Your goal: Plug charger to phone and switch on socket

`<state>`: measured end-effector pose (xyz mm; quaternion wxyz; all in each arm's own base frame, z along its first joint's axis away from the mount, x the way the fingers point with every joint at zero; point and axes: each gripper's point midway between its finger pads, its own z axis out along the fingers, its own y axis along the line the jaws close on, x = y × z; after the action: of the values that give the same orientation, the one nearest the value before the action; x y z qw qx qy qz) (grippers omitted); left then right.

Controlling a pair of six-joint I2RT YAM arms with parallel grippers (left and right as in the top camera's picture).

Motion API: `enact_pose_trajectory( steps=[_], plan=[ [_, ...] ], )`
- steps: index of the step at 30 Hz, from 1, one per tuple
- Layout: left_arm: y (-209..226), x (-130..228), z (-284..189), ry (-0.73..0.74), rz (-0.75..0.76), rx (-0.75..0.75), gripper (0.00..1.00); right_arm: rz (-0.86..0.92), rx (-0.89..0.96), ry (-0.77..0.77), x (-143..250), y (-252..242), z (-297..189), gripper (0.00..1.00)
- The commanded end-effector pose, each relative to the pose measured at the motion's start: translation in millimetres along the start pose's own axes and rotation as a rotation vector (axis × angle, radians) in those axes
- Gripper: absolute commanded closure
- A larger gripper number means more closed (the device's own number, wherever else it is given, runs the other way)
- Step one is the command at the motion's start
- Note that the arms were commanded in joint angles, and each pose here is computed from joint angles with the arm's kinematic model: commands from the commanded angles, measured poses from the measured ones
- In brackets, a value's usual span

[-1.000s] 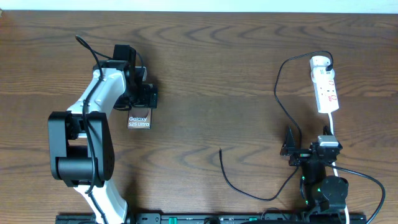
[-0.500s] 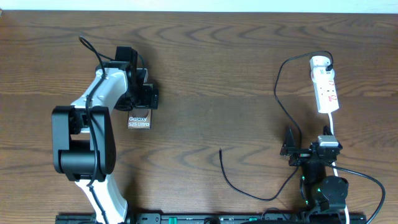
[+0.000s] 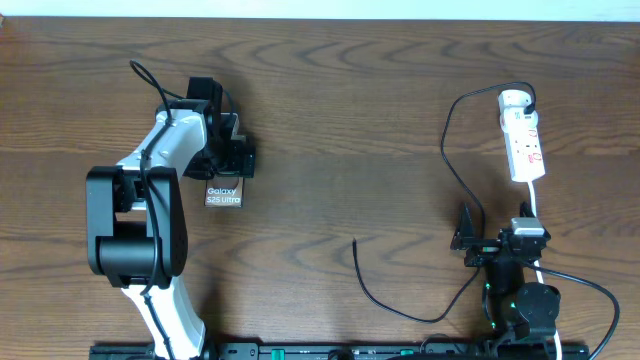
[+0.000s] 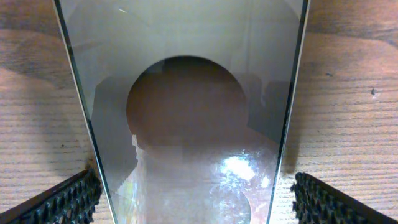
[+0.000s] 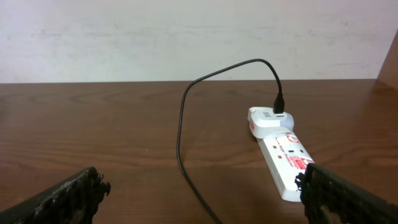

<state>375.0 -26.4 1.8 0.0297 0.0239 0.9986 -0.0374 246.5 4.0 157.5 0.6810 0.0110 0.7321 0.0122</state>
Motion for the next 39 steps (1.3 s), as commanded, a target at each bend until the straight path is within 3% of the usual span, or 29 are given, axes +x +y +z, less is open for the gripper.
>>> enact_pose_trajectory(
  steps=[1, 39],
  plan=[
    [0.6, 3.8, 2.8, 0.026, 0.007, -0.011, 0.02, -0.016, -0.008, 0.0, 0.3, 1.8, -0.3, 0.01],
    [2.0, 7.8, 3.0, 0.042, 0.025, -0.069, 0.02, -0.016, -0.008, 0.0, 0.3, 1.8, -0.3, 0.01]
  ],
)
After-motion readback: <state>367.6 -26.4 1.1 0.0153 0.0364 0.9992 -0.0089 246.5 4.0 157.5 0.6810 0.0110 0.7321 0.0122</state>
